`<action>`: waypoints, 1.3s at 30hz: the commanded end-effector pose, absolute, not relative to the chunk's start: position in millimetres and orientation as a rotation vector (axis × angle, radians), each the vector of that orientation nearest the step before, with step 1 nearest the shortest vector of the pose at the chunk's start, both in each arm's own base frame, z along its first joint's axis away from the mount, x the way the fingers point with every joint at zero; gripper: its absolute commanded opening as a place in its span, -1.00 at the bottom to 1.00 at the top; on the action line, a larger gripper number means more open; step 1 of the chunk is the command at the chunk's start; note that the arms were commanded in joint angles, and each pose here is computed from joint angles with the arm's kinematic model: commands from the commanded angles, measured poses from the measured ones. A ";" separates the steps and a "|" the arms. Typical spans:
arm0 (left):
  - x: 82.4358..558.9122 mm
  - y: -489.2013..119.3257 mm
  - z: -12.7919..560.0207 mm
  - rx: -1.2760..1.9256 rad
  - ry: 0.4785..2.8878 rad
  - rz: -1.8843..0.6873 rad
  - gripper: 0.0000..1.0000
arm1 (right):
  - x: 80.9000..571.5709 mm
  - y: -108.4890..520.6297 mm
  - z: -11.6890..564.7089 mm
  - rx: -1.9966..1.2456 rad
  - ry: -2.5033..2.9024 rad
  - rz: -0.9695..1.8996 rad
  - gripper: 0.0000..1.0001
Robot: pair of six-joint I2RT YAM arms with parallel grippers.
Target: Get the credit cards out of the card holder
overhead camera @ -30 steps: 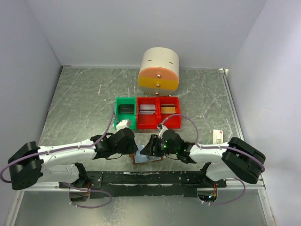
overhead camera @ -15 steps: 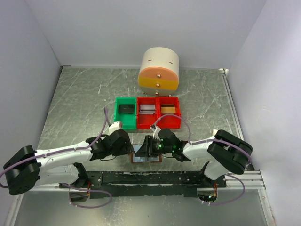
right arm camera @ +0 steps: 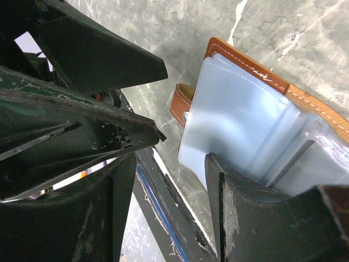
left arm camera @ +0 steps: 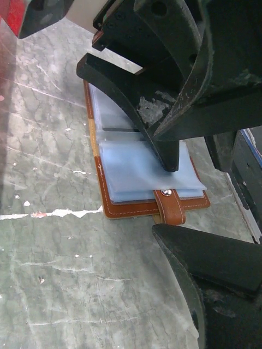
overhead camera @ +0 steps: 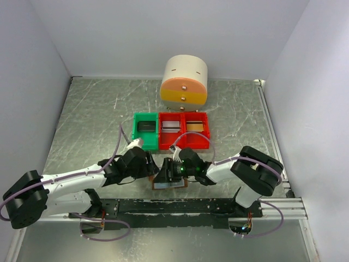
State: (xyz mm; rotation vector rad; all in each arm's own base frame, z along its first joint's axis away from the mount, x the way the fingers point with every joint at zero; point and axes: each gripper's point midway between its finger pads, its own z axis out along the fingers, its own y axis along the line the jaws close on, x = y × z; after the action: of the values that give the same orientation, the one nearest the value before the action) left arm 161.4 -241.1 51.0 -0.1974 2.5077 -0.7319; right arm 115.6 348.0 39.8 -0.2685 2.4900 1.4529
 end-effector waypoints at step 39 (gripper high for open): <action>152.0 -242.5 17.5 -0.059 2.651 -0.626 -0.24 | 133.8 270.3 34.4 -0.033 2.560 0.936 -0.01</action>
State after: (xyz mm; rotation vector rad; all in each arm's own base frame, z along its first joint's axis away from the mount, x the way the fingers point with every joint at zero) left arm 158.3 -239.9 18.6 -0.0882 2.6273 -0.5899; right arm 134.9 262.7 32.2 -0.0133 2.5742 0.8797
